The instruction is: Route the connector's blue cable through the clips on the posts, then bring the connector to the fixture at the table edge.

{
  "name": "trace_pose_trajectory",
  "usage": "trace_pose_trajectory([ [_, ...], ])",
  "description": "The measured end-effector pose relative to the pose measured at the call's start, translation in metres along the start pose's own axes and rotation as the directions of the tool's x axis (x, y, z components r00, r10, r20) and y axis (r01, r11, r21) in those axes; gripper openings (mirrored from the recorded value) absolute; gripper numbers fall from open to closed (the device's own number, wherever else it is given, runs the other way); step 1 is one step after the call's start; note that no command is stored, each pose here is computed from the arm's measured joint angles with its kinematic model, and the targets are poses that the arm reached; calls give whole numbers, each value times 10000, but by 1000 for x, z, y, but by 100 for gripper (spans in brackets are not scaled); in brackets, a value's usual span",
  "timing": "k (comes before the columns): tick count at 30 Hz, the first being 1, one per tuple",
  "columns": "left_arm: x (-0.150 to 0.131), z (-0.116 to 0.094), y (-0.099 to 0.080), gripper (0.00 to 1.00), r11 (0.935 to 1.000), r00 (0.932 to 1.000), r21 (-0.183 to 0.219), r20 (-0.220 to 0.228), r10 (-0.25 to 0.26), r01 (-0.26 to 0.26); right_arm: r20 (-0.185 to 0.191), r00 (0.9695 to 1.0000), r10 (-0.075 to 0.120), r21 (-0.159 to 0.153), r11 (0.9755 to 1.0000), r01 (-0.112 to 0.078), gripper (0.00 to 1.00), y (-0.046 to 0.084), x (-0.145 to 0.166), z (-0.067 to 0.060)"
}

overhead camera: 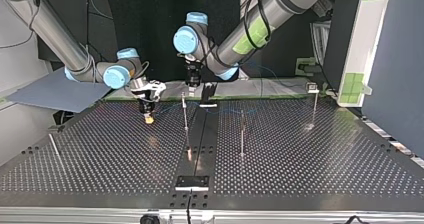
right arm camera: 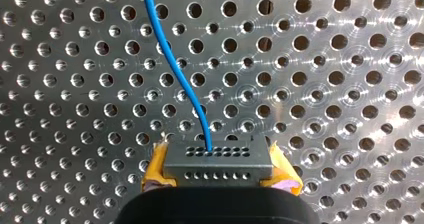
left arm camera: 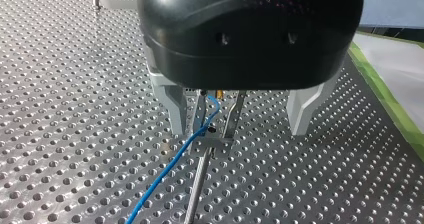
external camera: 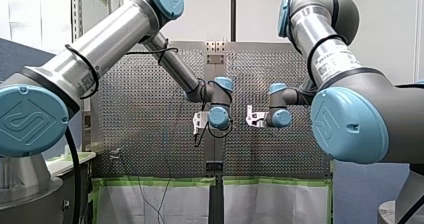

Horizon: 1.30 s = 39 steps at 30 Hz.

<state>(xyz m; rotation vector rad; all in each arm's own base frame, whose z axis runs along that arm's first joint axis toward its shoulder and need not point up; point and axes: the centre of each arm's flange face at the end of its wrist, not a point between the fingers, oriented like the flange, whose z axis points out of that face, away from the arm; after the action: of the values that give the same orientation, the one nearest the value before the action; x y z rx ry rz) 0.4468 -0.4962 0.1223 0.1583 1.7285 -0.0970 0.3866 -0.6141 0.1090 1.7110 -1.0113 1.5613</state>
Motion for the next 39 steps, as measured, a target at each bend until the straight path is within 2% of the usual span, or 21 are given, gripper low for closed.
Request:
trace_pose_trajectory([
  [16, 0, -1, -1, 100, 10000, 10000, 16, -6, 13, -13, -39, 10000, 7, 10, 10000, -7, 0, 0, 0, 0],
  [30, -4, -9, -14, 100, 9988, 9994, 378, 141, 305, -310, -12, 10000, 12, 11, 10000, -12, 0, 0, 0, 0],
  [39, -4, -11, -16, 100, 9986, 9995, 434, 149, 290, -296, -4, 10000, 16, 10, 10000, -16, 0, 0, 0, 0],
])
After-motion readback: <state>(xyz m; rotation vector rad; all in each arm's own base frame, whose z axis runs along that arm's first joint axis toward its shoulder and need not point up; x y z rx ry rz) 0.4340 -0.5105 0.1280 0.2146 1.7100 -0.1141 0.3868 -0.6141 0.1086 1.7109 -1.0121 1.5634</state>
